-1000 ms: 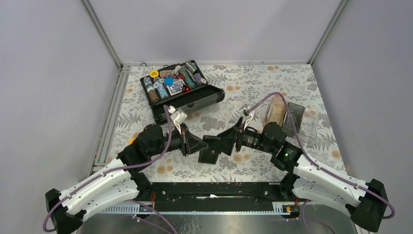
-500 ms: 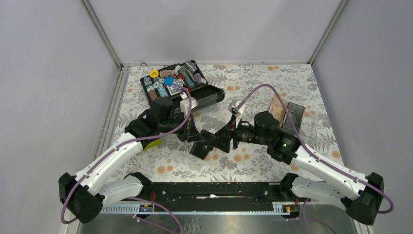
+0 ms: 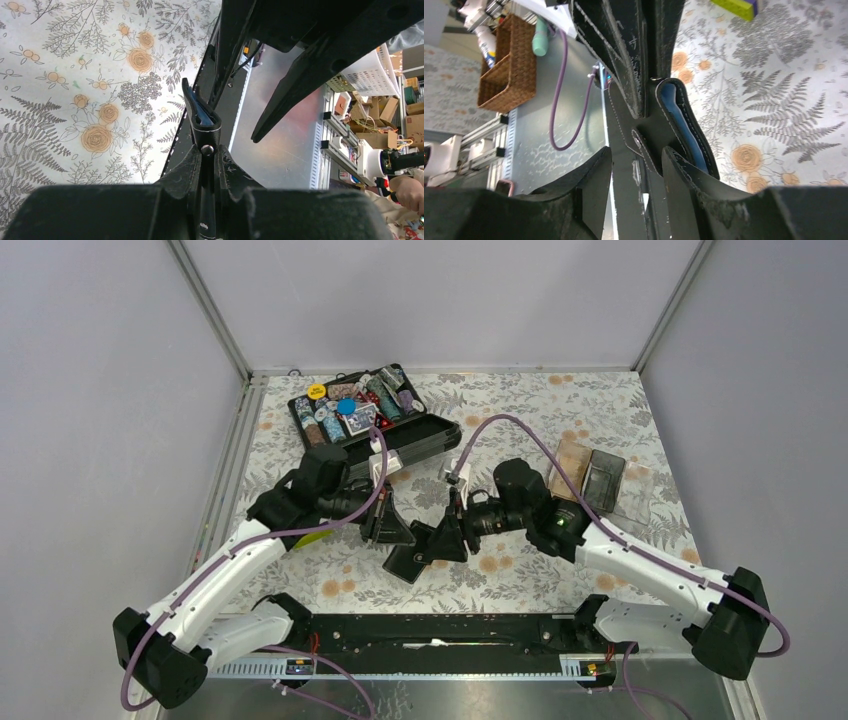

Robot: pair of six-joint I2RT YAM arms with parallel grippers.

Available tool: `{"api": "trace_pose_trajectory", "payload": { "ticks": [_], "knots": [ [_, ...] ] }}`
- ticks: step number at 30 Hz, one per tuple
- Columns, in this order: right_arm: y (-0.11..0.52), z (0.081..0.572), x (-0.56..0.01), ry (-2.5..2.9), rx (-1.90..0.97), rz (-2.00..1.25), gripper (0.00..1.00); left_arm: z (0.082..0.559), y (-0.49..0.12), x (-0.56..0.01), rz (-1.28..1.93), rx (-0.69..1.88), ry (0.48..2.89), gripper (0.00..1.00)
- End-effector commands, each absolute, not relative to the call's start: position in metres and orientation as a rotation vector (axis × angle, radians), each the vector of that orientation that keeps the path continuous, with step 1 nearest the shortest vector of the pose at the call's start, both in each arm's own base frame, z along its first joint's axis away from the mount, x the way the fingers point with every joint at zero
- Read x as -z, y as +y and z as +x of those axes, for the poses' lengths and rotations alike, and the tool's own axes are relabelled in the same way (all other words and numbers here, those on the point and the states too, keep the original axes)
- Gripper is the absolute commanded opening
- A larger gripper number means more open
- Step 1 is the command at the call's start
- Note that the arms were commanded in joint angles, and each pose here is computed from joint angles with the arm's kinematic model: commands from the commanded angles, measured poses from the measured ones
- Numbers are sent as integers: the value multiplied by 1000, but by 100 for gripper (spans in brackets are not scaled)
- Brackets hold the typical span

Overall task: Put the credit cards into the card holder
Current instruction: Open the card holder at the center of the board.

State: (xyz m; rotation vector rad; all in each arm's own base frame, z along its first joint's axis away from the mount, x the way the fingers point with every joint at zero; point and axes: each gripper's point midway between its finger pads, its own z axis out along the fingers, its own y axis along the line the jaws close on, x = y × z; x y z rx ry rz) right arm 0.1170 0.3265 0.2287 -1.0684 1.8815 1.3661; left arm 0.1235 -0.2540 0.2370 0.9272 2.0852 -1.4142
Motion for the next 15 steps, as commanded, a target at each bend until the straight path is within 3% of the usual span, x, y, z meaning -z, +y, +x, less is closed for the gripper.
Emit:
{"api": "trace_pose_trajectory", "payload": {
  "ticks": [1, 15],
  "knots": [
    [330, 99, -226, 1854, -1490, -1171, 48, 108, -261, -275, 1060, 1536, 1852, 0],
    [340, 80, -216, 1848, -1560, -1239, 40, 115, -259, -277, 1035, 1514, 1857, 0]
  ]
}}
